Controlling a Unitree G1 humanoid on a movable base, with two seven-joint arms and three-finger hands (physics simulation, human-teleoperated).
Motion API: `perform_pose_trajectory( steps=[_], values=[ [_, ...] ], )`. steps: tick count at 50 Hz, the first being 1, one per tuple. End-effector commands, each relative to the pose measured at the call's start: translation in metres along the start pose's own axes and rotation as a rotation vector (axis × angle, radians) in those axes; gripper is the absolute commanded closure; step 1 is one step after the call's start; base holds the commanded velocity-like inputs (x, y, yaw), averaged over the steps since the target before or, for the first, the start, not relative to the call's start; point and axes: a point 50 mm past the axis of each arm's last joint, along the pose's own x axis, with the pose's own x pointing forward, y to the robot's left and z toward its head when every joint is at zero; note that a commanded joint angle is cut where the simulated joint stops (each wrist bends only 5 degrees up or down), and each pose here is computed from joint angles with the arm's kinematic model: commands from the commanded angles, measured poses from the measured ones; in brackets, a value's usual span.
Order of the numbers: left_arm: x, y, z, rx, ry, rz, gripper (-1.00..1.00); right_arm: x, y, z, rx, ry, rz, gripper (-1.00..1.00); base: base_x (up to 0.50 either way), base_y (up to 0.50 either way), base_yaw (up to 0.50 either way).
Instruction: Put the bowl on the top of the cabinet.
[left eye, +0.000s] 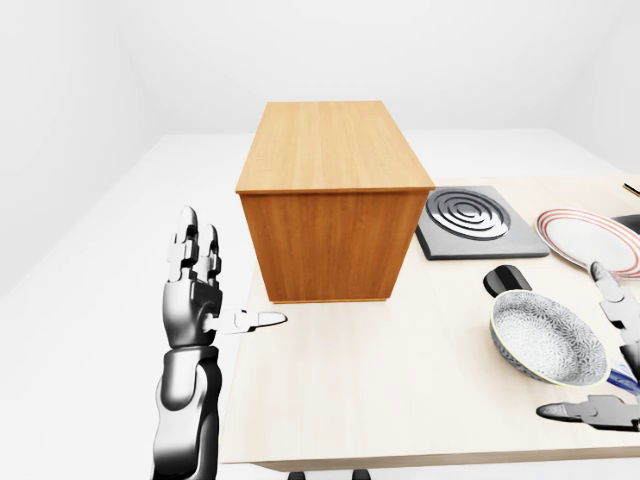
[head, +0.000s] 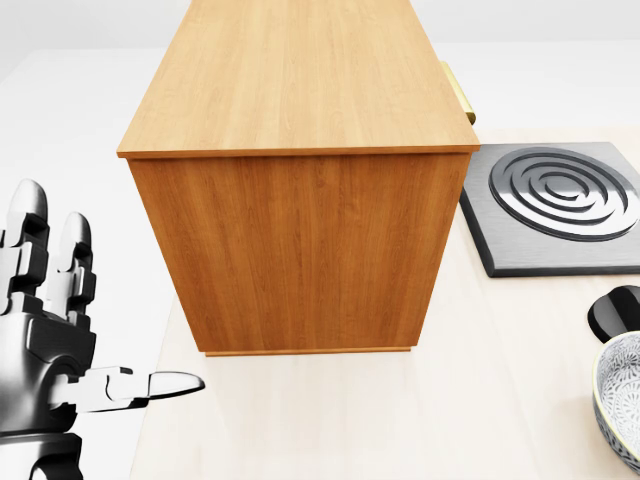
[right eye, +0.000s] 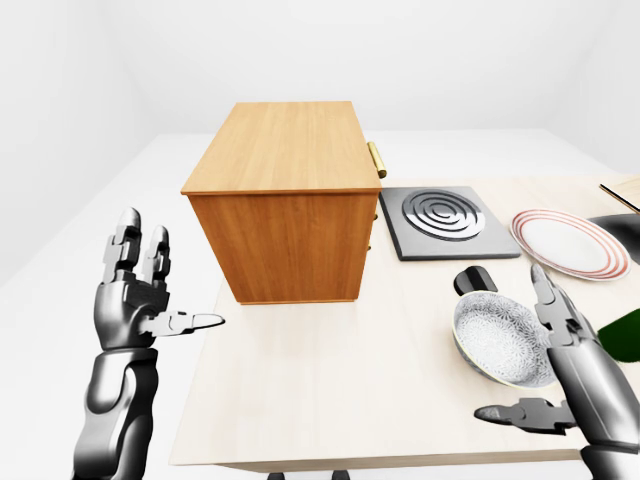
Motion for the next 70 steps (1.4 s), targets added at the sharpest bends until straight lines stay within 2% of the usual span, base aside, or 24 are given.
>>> perform_pose_trajectory(
  steps=[1,14,22,31,70],
  values=[
    [0.001,0.001,-0.003,0.001,0.010,0.002,-1.00,-0.005,0.003,-0.023,0.003,0.119,0.025,-1.00,0.00,0.00,0.00],
    [0.001,0.001,-0.004,0.003,0.015,0.002,-1.00,-0.004,0.018,-0.046,0.021,0.223,0.103,-1.00,0.00,0.00,0.00],
    [0.000,0.000,-0.002,0.003,0.010,0.000,-1.00,-0.002,0.021,-0.048,0.013,0.233,0.120,-1.00,0.00,0.00,0.00],
    [0.000,0.000,-0.005,0.003,0.022,-0.001,-1.00,0.002,0.035,-0.061,-0.004,0.295,0.200,-1.00,0.00,0.00,0.00],
    [0.001,0.001,-0.005,0.003,0.022,-0.004,-1.00,0.011,0.056,-0.073,-0.101,0.355,0.253,-1.00,0.00,0.00,0.00]
  ],
)
